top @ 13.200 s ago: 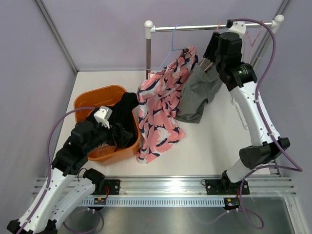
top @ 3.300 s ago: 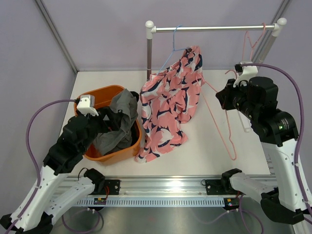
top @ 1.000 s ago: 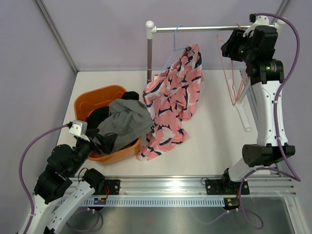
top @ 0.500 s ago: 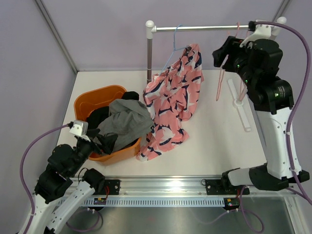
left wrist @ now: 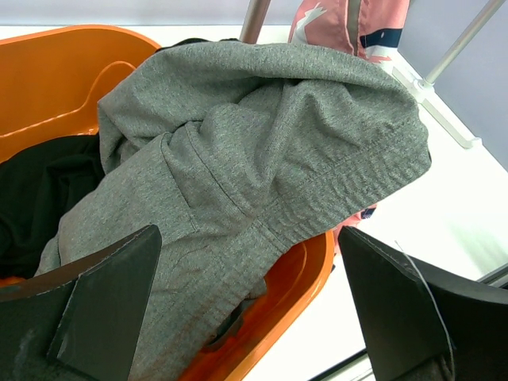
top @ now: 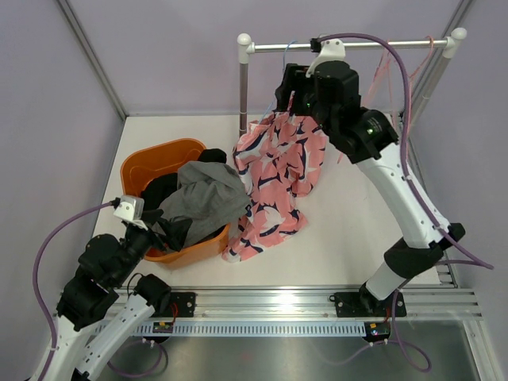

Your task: Remove the shorts from the hanger

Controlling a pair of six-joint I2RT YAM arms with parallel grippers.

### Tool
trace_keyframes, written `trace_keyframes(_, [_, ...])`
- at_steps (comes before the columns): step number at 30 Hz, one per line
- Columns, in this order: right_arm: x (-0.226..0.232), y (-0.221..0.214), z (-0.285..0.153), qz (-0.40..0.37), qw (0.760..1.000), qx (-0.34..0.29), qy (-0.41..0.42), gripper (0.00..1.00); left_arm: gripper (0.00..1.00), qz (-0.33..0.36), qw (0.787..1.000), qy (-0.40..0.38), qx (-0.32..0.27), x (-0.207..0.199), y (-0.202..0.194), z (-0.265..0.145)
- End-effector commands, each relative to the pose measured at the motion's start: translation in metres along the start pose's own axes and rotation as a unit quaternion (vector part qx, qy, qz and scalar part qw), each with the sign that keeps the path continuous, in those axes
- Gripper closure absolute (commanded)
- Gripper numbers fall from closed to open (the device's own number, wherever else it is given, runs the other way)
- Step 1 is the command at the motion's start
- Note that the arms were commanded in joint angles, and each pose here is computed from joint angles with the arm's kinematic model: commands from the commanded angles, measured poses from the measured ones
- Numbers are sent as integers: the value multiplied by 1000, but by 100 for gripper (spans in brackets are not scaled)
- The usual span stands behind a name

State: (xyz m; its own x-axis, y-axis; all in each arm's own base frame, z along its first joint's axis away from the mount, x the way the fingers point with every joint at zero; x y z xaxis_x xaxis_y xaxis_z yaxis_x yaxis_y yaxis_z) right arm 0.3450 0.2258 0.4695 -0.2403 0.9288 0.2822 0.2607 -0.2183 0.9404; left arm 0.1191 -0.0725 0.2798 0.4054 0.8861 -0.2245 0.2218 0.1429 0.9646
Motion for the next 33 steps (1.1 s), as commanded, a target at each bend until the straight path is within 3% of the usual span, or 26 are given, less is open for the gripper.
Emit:
trace_keyframes(1, [15, 31, 8, 35, 996, -75, -20, 27, 1, 6, 1000, -10, -8, -3, 5, 6])
trace_keyframes(12, [4, 36, 48, 15, 984, -123, -125, 18, 1, 5, 1000, -9, -14, -3, 6, 4])
trace_keyframes(33, [-10, 3, 94, 4, 982, -89, -167, 26, 1, 6, 1000, -13, -11, -4, 6, 5])
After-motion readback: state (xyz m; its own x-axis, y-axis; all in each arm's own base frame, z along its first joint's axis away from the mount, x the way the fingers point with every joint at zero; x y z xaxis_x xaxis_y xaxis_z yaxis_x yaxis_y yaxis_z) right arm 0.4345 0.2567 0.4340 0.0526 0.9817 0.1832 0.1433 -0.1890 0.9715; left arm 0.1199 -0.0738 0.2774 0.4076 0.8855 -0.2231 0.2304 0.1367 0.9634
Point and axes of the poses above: each gripper's point midway between its finger pads, its own z axis out along the fingers, its own x axis along the line the jaws close on, y = z × x, the point moved 4 cm from there along -z, back along the fingers, and after that the axes turned 2 degrees about z, right-handed, at the moved point
